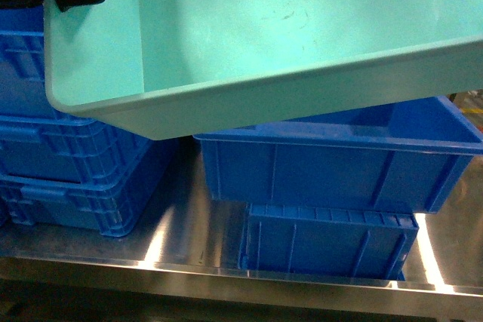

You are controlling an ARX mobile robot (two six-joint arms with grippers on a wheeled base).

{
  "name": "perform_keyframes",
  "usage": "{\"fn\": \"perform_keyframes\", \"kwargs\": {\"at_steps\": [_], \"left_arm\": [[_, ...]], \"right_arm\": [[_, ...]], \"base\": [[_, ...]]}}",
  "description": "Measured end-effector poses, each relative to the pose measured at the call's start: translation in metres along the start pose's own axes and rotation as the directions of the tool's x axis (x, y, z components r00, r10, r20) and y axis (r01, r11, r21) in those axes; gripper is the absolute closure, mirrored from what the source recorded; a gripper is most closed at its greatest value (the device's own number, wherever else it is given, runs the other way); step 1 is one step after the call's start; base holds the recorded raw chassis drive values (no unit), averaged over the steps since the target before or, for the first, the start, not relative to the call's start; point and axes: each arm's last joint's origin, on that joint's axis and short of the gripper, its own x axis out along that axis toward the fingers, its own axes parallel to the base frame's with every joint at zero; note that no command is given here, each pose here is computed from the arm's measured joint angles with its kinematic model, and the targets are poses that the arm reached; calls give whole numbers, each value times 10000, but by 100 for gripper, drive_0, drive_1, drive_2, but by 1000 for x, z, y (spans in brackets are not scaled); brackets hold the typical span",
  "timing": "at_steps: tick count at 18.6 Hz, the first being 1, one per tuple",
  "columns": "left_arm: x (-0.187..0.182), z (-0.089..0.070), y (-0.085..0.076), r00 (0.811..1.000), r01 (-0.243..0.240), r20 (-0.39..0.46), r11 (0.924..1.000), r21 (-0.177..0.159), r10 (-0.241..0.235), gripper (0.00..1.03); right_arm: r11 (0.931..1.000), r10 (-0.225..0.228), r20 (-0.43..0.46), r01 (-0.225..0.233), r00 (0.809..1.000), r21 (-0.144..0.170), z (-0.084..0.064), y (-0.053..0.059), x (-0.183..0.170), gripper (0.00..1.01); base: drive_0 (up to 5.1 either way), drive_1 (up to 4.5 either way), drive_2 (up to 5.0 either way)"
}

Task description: Stack blue boxes stably on right

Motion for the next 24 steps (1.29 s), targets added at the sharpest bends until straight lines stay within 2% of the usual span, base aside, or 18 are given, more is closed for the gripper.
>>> {"fn": "perform_keyframes", "kwargs": {"at_steps": [11, 16, 22, 24], "left_arm": [[0, 0, 0, 10000, -16, -6, 10000, 3, 16, 101], [1, -1, 0, 10000, 19, -36, 10000, 10, -19, 101], [1, -1, 0, 10000, -7, -54, 10000, 17, 7, 101], [0, 0, 0, 10000, -14, -21, 10000, 5, 14, 101]], "right_arm": [[10000, 0, -4, 0, 10000, 5, 0, 0, 0, 94], [10000, 0, -75, 0, 10000, 22, -1, 0, 1, 94], [10000, 4, -71, -3, 10000, 22, -1, 0, 1, 94], [10000, 5, -15, -5, 10000, 7, 0, 0, 0, 94]], "base": [[-19, 374, -412], [-133, -133, -133], [-1, 30, -32], [275, 175, -483]]}}
